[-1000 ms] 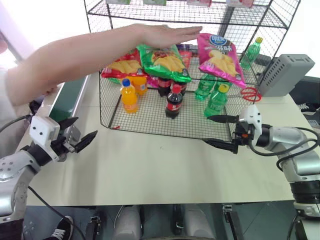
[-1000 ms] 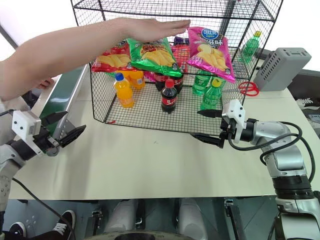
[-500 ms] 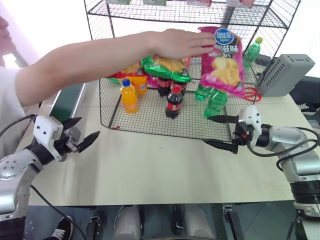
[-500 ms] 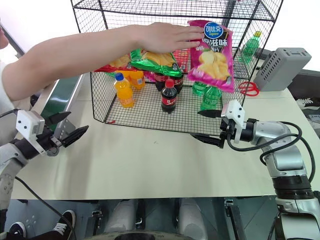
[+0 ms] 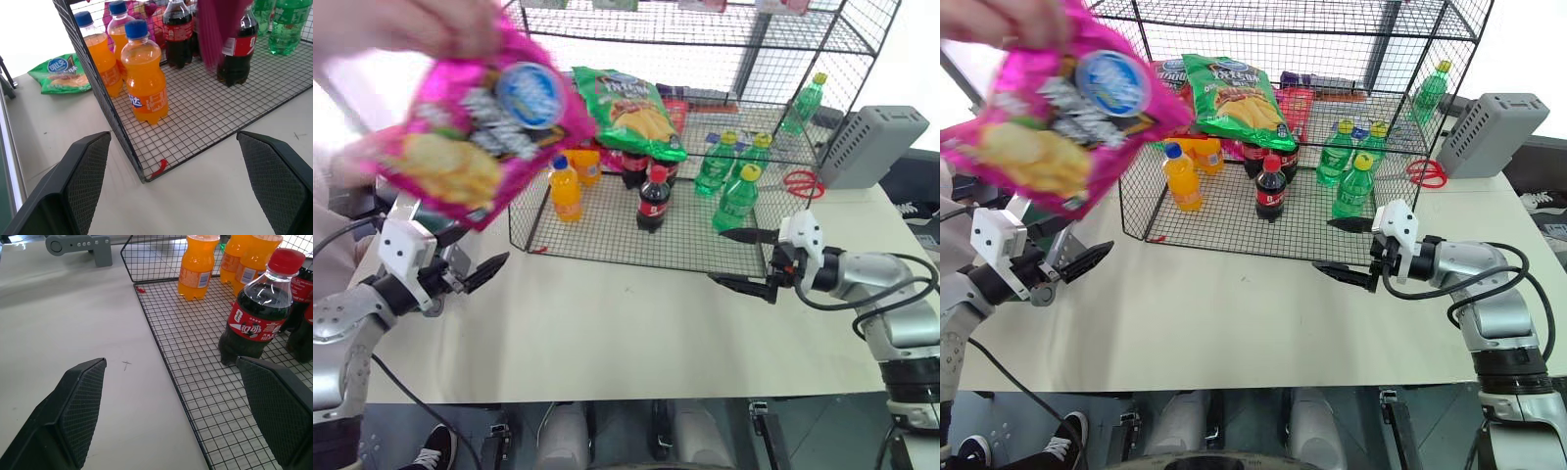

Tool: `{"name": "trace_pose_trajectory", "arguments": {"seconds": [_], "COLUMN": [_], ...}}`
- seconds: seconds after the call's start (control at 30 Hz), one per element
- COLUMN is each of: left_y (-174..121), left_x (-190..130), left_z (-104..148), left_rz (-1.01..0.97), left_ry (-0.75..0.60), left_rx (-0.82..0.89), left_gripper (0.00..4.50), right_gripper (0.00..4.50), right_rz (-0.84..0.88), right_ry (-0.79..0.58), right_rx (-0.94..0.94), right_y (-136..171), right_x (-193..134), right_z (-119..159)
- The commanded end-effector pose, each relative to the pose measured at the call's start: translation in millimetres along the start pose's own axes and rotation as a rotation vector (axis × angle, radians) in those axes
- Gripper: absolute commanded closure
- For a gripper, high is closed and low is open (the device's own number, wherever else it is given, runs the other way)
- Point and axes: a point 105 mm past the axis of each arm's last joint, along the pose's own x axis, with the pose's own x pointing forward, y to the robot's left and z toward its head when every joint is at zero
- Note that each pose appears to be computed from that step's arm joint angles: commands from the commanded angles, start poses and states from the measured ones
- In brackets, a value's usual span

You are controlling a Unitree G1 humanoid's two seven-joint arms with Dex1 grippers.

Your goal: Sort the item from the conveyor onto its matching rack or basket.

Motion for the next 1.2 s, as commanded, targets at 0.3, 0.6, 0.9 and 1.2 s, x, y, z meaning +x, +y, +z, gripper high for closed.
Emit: {"name": "trace_pose_trajectory", "arguments": {"seconds": [0.3,0.6,0.9,1.2], "left_y": [-0.4,-0.6,-5.9,-11.4], "left_x": [-2.3,-2.0,-6.6,-10.6], "left_z": [10.9,9.7,9.6,9.4], "left_rz": [-0.003,0.001,-0.037,-0.106], "left_ry": [-0.023,-0.015,-0.026,-0.016], "left_rx": [0.04,0.045,-0.006,-0.04], "left_gripper": [0.09,0.09,0.09,0.09], "right_gripper": [0.06,0.06,0.06,0.06], "right_rz": [0.021,0.026,0.04,0.045], "right_ry": [-0.019,-0.016,-0.015,-0.009], "right_rx": [-0.05,-0.059,-0.074,-0.076], "right_y": [1.9,0.9,-1.8,0.5], "right_x": [2.0,3.5,5.9,6.5], "right_z": [10.0,9.2,10.4,7.7]}}
